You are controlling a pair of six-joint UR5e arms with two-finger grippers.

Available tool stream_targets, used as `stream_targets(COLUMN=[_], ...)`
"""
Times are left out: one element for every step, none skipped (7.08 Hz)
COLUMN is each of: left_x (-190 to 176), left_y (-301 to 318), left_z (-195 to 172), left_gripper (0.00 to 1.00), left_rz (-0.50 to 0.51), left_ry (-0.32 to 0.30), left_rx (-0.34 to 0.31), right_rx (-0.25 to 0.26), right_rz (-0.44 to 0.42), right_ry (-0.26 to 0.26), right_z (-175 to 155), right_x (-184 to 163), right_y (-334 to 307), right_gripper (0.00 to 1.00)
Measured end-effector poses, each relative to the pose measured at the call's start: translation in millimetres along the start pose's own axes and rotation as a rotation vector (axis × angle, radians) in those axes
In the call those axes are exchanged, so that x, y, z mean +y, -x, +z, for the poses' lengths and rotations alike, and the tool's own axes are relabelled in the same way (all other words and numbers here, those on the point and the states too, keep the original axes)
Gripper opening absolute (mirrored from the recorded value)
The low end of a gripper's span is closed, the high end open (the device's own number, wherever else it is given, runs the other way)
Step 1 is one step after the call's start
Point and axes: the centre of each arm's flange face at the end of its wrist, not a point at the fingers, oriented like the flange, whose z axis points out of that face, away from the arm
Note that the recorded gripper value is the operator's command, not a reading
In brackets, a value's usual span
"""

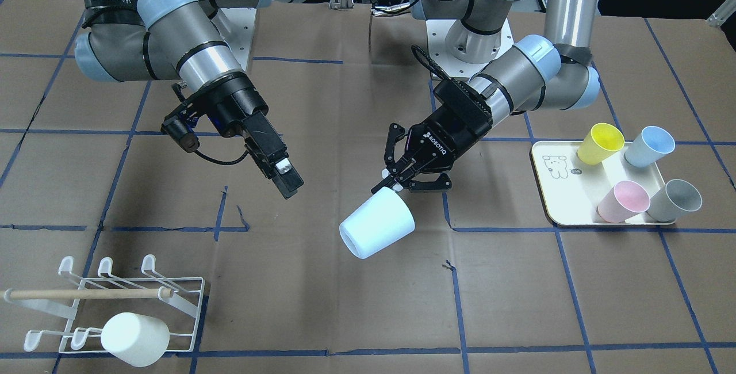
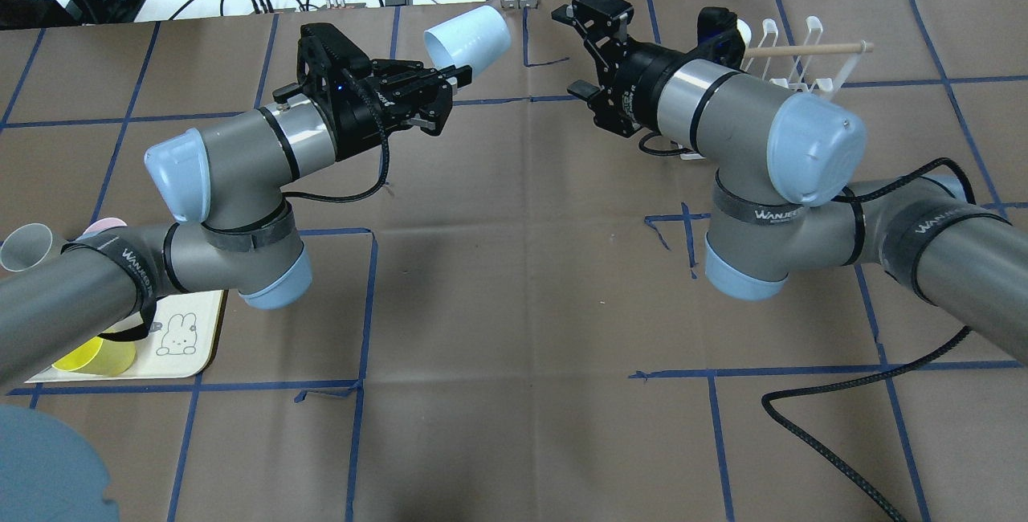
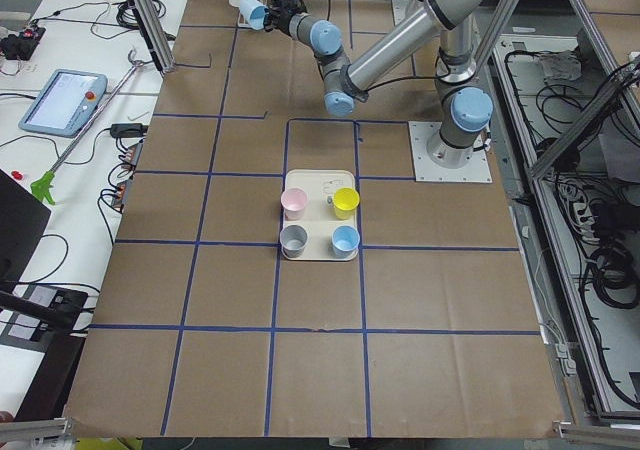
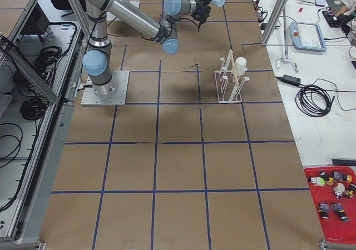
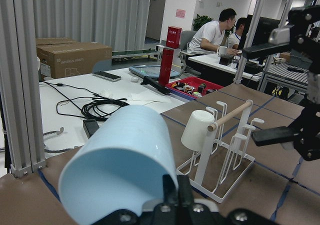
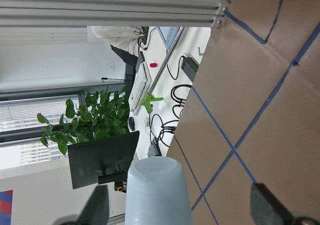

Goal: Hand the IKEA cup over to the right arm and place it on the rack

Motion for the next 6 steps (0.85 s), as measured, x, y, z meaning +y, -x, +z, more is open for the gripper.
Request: stream_targets(left_x=[0.0, 0.0, 0.0, -0.2, -0.5, -0.7], left_y=[-0.1, -0.2, -0.2, -0.3, -0.4, -0.6], left_z=[0.1, 0.1, 0.1, 0.1, -0.1, -0.2], left_gripper=[0.07, 0.07, 0.08, 0.08, 0.08, 0.08], left_rz=[-0.005, -0.012, -0.016, -0.018, -0.018, -0.017], left_ry=[0.000, 0.000, 0.000, 0.000, -0.001, -0.001], left_rx=[0.000, 0.000, 0.000, 0.000, 0.000, 0.000], right_rx=[0.003, 0.004, 0.002, -0.001, -0.002, -0.004], right_rz=[-0.009, -0.015, -0.019, -0.022, -0.025, -0.029], right_ry=[0.023, 0.039, 0.048, 0.053, 0.059, 0.065], right_z=[12.6, 23.0, 30.1, 35.4, 42.0, 50.8], right_x=[6.4, 11.2, 12.9, 12.6, 12.3, 11.5], right_y=[1.1, 3.2, 5.7, 8.9, 10.5, 12.0], right_gripper=[1.00, 1.00, 1.00, 1.00, 1.00, 1.00])
